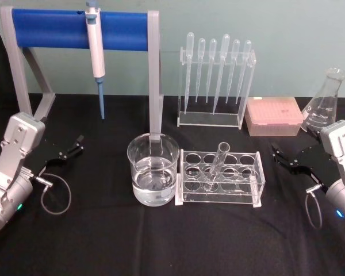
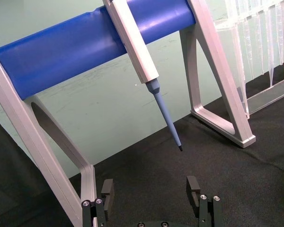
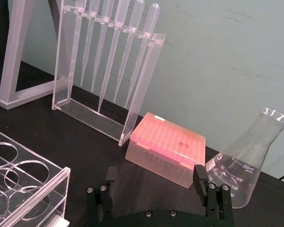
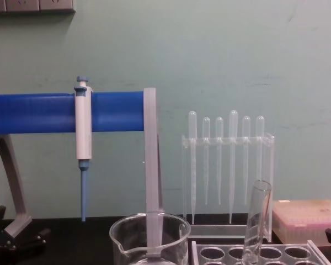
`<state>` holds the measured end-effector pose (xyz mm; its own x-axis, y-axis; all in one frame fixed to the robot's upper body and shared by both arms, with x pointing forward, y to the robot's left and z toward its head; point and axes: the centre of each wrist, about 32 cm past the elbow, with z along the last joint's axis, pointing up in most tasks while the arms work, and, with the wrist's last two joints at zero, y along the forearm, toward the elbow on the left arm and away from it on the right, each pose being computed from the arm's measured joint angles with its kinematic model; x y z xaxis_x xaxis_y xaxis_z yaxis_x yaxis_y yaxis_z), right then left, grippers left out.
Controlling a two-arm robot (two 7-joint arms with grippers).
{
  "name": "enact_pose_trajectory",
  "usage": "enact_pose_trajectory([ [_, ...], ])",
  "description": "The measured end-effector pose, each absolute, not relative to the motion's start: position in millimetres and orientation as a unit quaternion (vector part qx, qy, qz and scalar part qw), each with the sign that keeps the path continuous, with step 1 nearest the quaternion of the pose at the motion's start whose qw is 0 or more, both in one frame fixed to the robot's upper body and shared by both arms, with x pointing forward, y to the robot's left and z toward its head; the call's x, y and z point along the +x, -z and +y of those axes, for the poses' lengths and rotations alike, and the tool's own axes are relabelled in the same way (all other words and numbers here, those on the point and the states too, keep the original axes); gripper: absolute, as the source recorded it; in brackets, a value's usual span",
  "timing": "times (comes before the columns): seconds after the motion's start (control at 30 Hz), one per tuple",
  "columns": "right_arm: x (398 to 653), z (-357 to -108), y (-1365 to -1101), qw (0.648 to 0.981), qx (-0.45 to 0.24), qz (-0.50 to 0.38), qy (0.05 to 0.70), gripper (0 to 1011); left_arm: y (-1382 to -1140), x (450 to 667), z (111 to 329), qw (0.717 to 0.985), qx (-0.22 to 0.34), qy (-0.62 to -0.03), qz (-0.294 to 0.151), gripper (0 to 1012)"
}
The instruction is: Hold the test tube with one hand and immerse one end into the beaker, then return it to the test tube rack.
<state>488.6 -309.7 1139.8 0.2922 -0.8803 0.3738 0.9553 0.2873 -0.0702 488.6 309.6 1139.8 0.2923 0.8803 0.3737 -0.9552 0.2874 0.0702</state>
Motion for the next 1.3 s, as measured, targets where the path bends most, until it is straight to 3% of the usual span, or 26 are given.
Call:
enact_pose_trajectory([
  [1.03,489,-310,-1140,0.791,-0.141,-0.133,0.580,1003,-1140,489,310,0.791,0.141,-0.580,-0.132,1000],
  [1.3,481,-308,-1159,0.799,-0.115,-0.165,0.567,1003,-1140,489,310,0.791,0.141,-0.580,-0.132,1000],
])
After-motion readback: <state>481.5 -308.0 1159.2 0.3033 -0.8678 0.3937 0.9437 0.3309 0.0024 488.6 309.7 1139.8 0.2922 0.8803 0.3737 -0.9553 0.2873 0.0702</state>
